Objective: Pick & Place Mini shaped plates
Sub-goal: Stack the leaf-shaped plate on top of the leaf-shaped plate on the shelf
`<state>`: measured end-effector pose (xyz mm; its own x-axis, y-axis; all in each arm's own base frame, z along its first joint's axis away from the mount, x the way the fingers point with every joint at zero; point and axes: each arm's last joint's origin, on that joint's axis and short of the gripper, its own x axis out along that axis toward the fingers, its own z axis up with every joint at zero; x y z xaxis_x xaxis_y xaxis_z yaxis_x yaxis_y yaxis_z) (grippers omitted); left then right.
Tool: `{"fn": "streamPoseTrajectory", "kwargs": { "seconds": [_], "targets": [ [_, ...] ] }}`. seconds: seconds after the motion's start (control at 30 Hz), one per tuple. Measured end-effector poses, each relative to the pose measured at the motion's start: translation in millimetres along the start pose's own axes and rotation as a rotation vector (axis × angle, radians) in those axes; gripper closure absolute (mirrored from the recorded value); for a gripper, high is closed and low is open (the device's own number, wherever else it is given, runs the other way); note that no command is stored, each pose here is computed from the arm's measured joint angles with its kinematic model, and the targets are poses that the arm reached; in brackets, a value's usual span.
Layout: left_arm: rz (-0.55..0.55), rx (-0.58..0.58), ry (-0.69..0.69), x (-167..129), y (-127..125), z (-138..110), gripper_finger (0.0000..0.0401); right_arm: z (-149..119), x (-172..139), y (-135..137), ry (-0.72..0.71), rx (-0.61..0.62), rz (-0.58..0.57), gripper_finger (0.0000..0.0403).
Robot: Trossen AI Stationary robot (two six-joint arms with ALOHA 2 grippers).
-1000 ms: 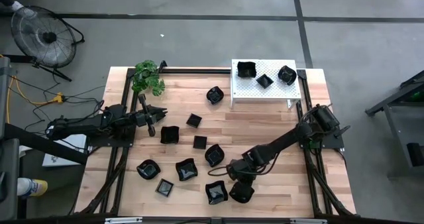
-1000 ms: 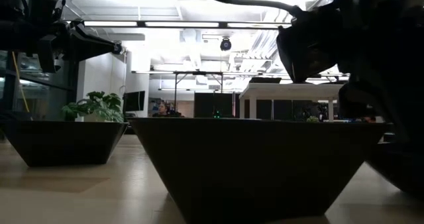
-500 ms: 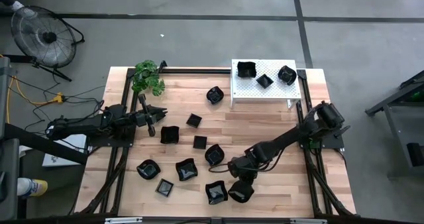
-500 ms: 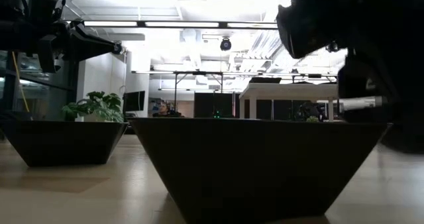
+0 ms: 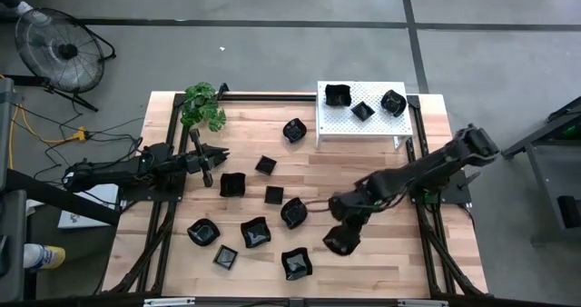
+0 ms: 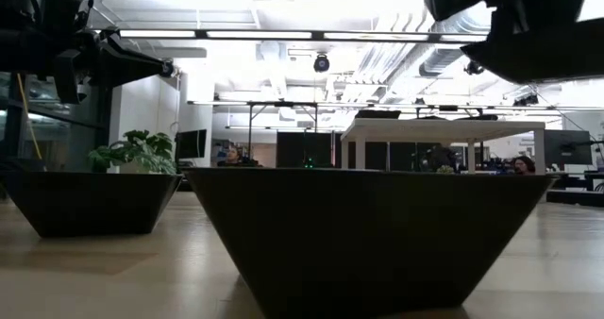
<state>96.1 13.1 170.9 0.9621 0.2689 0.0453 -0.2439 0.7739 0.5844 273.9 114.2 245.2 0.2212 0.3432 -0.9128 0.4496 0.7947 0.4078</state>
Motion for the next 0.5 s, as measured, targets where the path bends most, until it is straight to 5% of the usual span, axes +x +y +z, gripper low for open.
{"fn": "streamPoseTrajectory", "kwargs": {
  "seconds": [0.5],
  "targets": [
    [-0.001,0.000,-0.001,0.0,0.0,0.0,0.0355,-15.1,-87.3,-51.7,-0.187,0.031,-0.110,0.0403]
  ]
}}
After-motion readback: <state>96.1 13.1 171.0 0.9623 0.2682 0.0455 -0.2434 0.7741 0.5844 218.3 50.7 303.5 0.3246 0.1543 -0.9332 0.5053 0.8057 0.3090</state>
